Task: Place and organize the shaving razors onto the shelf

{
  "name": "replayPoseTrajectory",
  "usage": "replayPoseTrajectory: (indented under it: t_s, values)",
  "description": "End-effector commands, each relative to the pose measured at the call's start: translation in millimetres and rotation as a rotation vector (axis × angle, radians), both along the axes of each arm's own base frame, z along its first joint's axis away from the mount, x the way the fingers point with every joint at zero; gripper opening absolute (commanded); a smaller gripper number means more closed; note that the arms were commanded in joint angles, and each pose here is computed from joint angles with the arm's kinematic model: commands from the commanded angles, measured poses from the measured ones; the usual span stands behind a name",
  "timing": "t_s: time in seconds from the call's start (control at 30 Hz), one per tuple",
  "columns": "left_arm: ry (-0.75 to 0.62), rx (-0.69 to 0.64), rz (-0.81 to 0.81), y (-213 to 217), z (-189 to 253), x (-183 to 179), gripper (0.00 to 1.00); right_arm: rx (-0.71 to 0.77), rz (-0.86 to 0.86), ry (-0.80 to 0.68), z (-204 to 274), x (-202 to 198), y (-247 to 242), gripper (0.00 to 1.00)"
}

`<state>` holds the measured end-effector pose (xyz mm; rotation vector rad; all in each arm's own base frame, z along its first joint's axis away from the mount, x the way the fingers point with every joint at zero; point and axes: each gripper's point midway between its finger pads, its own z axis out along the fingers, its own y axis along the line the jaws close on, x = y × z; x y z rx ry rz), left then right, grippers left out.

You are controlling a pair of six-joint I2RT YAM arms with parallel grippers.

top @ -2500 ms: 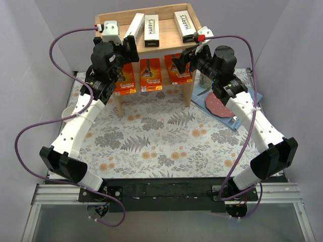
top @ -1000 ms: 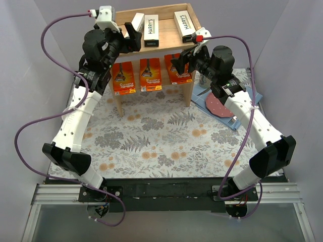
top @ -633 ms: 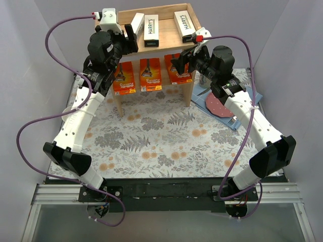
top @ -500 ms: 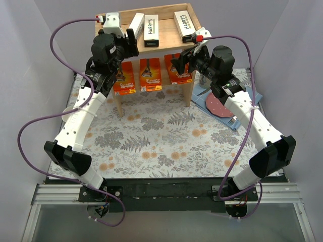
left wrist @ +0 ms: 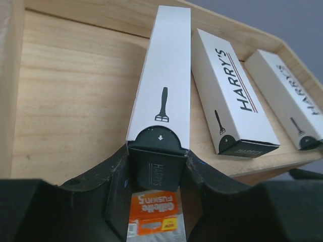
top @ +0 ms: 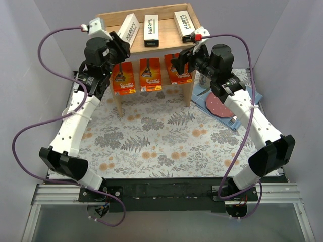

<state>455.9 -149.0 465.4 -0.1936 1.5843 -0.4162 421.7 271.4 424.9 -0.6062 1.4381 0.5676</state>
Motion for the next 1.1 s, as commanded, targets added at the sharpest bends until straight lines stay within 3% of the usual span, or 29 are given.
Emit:
replayPoseTrajectory:
  t_s: [0.0, 0.17, 0.4, 0.87, 1.07]
  values:
    - [0.087, -0.462, -0.014, 16.1, 25.1, -36.7, 0.35, -0.034, 0.011, -0.026, 16.4, 4.6, 2.0, 0.8]
    - [0.284, -0.842, 0.023, 5.5, 10.0, -47.7, 0.35, -0.099, 0.013, -0.025, 7.5, 13.4, 9.4, 0.79]
    - [0.47, -1.124, 0.13, 5.1, -14.3, -64.4, 0.35, -0.176, 0.074, -0.101, 12.0, -1.9, 44.0, 0.79]
    - [0.395, -1.324, 0.284, 93.2, -12.8, -77.0, 0.33, -0.092, 0.175, -0.276, 68.6, -33.2, 118.8, 0.79]
    - [0.408, -1.305, 0.239, 88.1, -16.7, -81.8, 0.37, -0.07, 0.165, -0.318, 71.2, -40.6, 158.3, 0.78]
